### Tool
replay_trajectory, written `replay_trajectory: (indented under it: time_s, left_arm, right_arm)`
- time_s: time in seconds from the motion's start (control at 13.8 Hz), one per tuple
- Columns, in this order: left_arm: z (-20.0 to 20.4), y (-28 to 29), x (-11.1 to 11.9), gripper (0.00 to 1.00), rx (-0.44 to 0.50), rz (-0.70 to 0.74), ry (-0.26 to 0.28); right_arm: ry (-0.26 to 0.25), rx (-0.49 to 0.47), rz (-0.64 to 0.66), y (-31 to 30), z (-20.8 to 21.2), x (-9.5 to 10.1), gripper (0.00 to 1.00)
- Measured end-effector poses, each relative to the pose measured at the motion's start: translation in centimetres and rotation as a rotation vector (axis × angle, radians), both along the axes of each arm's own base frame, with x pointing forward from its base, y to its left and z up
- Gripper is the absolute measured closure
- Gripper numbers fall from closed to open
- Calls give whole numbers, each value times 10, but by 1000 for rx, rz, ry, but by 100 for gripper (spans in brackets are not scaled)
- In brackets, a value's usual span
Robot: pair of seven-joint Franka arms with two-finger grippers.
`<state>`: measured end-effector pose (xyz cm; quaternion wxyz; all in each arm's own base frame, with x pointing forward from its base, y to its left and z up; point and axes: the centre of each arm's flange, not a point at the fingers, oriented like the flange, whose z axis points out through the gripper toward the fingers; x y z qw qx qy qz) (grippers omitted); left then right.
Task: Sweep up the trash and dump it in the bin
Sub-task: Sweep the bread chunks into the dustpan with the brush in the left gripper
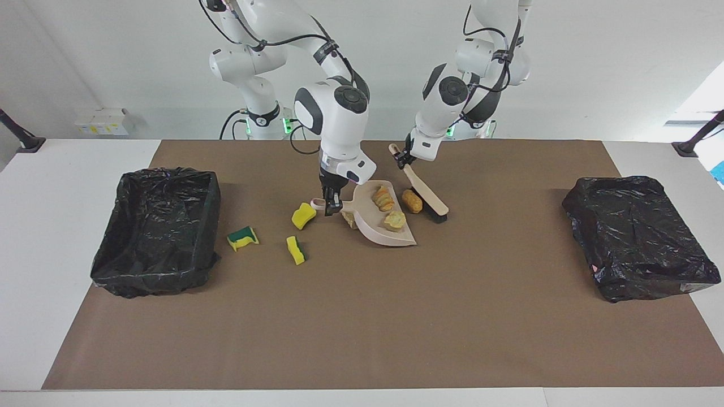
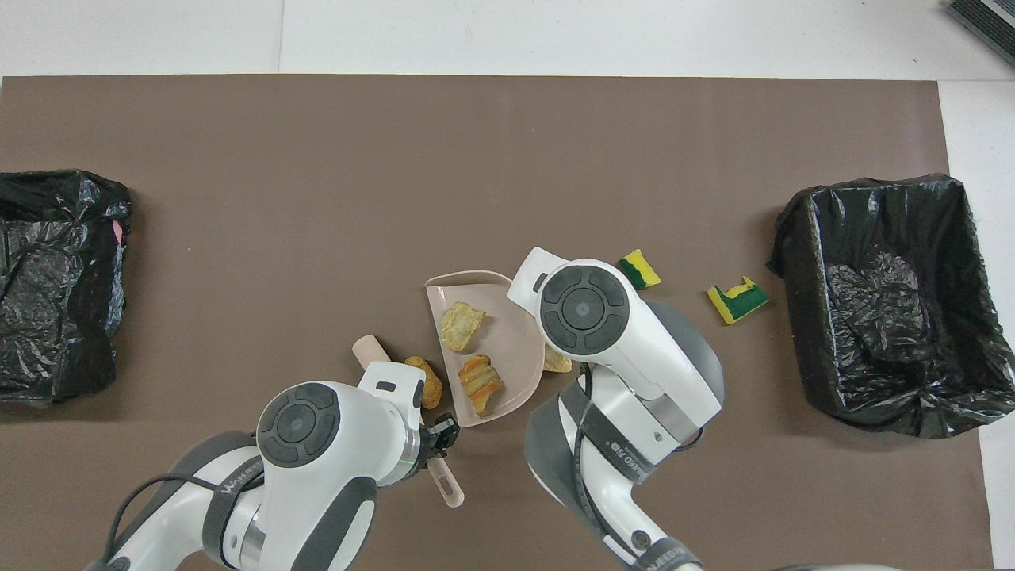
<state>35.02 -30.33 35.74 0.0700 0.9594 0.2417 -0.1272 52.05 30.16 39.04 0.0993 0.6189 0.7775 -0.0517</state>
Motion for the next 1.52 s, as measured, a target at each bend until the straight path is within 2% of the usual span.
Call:
replay_trajectory:
  time_s: [0.43, 0.72, 0.94, 1.23, 1.52]
  left_arm:
    - [12, -43, -19, 74, -49, -102, -79]
    - [23, -58, -13, 74, -69, -119, -98]
    - [21, -60, -20, 74, -40, -151, -53]
    - [41, -50, -22, 74, 69, -245, 0]
    - [83, -25, -34, 74, 135, -324, -16]
  right_arm:
    - [-10, 20, 26, 14, -12, -2, 68]
    - [-7, 64, 3, 14, -18, 2, 68]
    - [-12, 86, -10, 12, -19, 6, 68]
    - [-3, 129, -54, 5, -18, 12, 68]
    - [-6, 166, -90, -1, -14, 19, 68]
